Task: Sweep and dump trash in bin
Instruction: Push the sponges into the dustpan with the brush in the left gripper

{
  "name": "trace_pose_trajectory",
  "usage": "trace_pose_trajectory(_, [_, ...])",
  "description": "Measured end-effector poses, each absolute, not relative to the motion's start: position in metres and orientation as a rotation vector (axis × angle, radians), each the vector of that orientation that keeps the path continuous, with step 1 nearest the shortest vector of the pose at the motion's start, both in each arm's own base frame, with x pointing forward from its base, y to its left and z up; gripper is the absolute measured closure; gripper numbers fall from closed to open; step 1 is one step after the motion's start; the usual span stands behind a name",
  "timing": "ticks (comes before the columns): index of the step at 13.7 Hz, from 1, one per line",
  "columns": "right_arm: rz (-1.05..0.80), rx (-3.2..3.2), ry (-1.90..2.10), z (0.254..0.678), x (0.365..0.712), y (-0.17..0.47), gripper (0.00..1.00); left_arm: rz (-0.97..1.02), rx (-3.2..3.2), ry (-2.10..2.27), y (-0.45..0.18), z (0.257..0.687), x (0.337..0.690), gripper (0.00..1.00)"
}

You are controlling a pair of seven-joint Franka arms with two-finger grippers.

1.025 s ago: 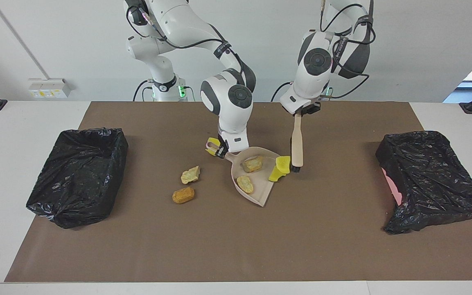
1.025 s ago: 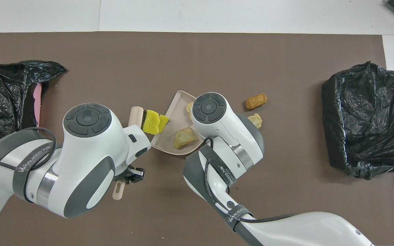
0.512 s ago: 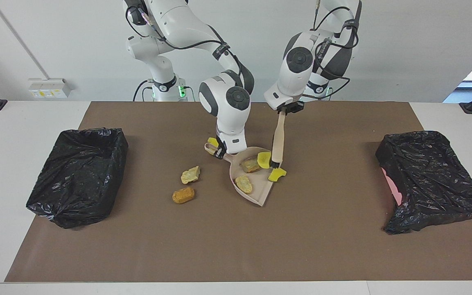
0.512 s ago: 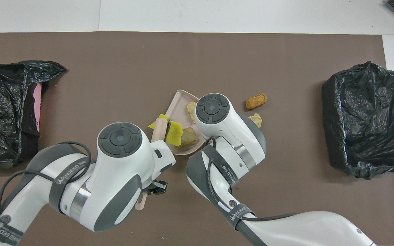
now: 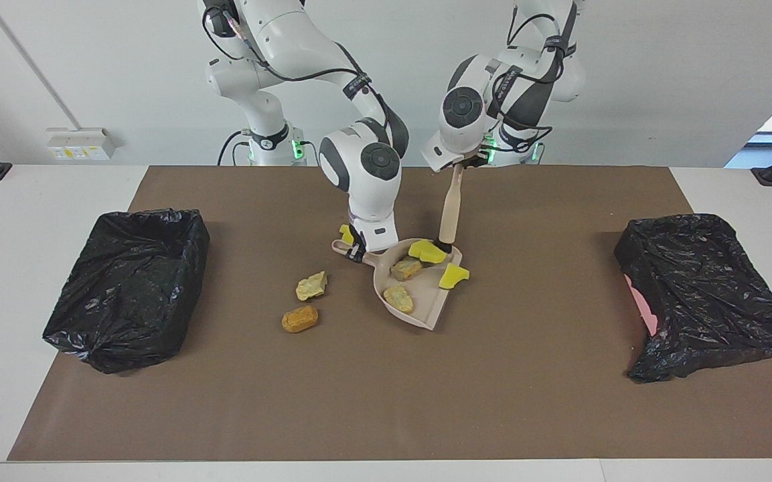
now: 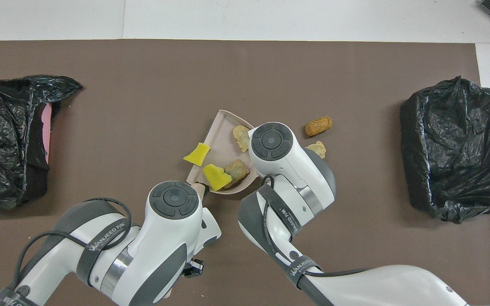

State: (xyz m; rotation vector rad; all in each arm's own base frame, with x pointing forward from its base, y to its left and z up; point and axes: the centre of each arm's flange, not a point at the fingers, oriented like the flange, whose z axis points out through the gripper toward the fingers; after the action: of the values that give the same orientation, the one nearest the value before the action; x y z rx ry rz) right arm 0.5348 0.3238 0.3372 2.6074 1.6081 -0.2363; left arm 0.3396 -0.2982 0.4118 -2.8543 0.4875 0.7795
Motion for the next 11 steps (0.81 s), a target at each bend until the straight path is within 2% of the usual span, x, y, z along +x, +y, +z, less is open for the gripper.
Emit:
trace_pose_trajectory(3, [-0.237,2.607,1.608,0.337,0.535,0.324,0.68,0.81,-2.832,0.491,-0.292,0.425,0.331,0.74])
trace_pose_trajectory(8, [-0.262,2.589,1.627,0.341,0.526,0.331,0.68,0.698,-2.925,0.413,-0.27,0.472,0.331,0.74])
trace_pose_trajectory(11, [-0.24,2.583,1.627,0.375,0.521,0.326,0.68,0.592,-2.988,0.237,-0.268,0.469,0.342,0.74])
